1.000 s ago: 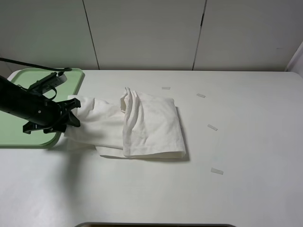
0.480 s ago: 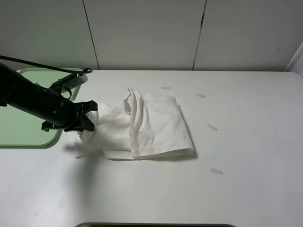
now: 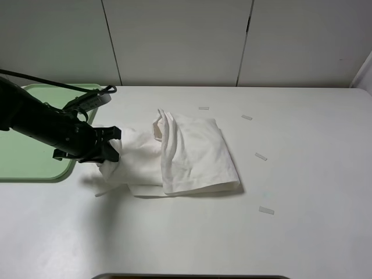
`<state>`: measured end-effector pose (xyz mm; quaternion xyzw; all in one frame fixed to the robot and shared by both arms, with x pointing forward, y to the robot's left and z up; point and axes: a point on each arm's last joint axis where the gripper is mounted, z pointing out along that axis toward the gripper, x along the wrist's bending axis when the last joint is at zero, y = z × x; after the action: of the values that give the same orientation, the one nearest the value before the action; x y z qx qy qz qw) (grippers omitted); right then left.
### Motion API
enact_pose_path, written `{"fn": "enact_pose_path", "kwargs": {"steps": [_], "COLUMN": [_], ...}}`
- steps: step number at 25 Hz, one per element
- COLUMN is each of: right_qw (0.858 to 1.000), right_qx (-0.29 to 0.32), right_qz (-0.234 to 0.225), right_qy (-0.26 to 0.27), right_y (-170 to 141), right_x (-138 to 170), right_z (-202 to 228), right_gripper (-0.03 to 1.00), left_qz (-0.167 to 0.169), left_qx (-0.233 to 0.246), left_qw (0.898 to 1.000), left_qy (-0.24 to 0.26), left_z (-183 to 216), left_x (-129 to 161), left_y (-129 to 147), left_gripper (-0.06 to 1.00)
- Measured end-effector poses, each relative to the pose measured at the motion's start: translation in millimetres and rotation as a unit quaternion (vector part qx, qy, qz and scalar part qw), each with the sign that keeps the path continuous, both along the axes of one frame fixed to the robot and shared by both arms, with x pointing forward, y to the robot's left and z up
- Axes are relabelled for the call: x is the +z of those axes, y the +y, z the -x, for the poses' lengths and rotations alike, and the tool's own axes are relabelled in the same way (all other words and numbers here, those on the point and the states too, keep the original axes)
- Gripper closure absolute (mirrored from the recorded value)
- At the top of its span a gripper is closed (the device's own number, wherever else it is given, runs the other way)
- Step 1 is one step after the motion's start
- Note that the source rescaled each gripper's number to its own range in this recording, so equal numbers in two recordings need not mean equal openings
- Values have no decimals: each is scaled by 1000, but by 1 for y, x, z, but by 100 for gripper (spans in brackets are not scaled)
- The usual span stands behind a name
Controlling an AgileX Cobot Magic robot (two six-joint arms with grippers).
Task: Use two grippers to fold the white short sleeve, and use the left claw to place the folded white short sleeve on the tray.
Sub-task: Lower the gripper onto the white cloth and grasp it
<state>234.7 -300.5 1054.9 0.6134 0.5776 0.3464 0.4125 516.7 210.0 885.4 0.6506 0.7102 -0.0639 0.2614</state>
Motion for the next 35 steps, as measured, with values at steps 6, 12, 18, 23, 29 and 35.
{"fn": "enact_pose_path", "kwargs": {"steps": [6,12,18,23,29,35], "right_qw": [1000,1000,1000,1000,1000,1000], "right_qx": [0,0,0,0,0,0], "right_qz": [0,0,0,0,0,0], "right_qy": [0,0,0,0,0,0], "right_y": [0,0,0,0,0,0], "right_x": [0,0,0,0,0,0], "right_z": [0,0,0,0,0,0], "right_gripper": [-3,-3,-3,-3,-3,-3], "left_qz": [-4,-17,-5,-40,-52,-60], "left_qx": [-30,-52,-20,17,47,63], "left_qw": [999,998,999,999,997,996], "left_qy": [-19,-42,-33,-20,-21,-23], "left_z": [1,12,39,51,50,47], "left_x": [5,13,16,4,3,1], "left_y": [-1,2,9,26,40,45], "left_gripper": [60,0,-5,-6,-6,-6]}}
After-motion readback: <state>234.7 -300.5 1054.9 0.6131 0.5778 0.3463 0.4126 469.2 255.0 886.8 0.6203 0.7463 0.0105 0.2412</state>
